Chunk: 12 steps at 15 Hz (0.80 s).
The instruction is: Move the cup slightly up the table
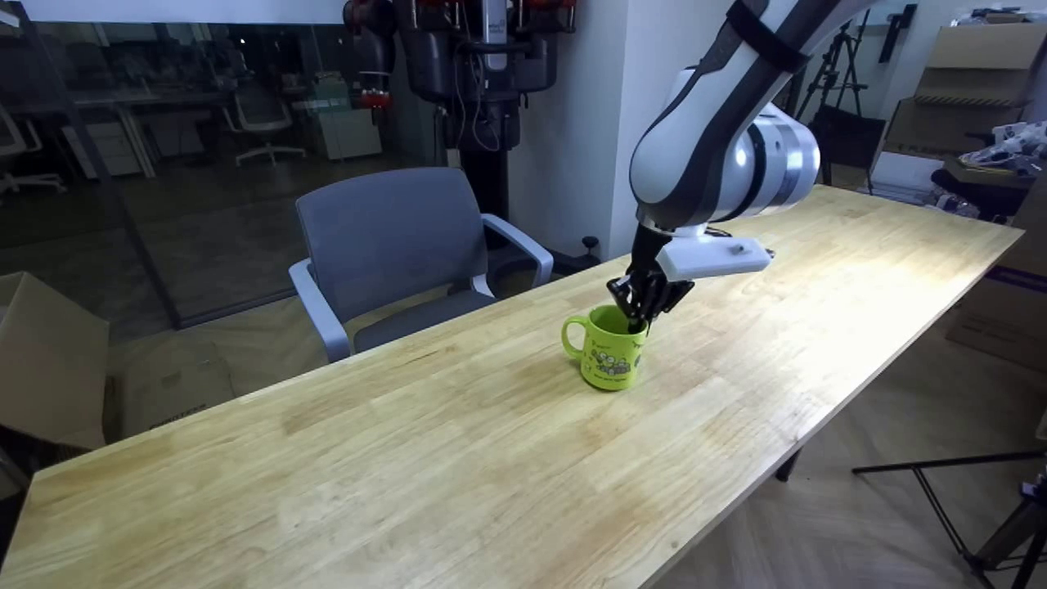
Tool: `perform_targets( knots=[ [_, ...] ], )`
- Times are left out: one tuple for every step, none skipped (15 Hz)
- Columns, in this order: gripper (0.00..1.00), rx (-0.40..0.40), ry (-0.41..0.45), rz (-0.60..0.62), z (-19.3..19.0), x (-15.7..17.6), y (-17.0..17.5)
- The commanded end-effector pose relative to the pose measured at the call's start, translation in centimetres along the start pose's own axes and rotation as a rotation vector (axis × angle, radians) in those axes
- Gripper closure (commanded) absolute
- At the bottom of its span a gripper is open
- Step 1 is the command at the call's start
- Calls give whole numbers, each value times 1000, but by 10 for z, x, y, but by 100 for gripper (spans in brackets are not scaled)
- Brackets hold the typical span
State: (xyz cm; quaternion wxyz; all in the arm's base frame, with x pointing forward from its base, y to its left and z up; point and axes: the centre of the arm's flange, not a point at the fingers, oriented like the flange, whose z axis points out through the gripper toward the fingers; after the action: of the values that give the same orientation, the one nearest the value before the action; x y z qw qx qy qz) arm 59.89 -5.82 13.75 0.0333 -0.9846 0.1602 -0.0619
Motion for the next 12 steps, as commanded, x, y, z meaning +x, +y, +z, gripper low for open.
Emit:
perform_targets(
  knots=[
    [90, -8, 15, 63, 4, 11, -4],
    [65, -15, 11, 68, 4, 11, -4],
    [65, -18, 13, 72, 3, 11, -4],
    [60, -23, 15, 76, 2, 12, -5],
    [53, -25, 17, 79, 1, 12, -5],
    [46, -30, 24, 84, -1, 13, -4],
    [40, -34, 32, 88, -4, 14, -3],
    [32, -38, 40, 92, -9, 14, -2],
    [26, -41, 53, 95, -15, 15, -2],
    [20, -43, 63, 97, -20, 15, -1],
    [12, -46, 74, 100, -27, 14, 0],
    [6, -50, 78, 104, -32, 14, 1]
  ],
)
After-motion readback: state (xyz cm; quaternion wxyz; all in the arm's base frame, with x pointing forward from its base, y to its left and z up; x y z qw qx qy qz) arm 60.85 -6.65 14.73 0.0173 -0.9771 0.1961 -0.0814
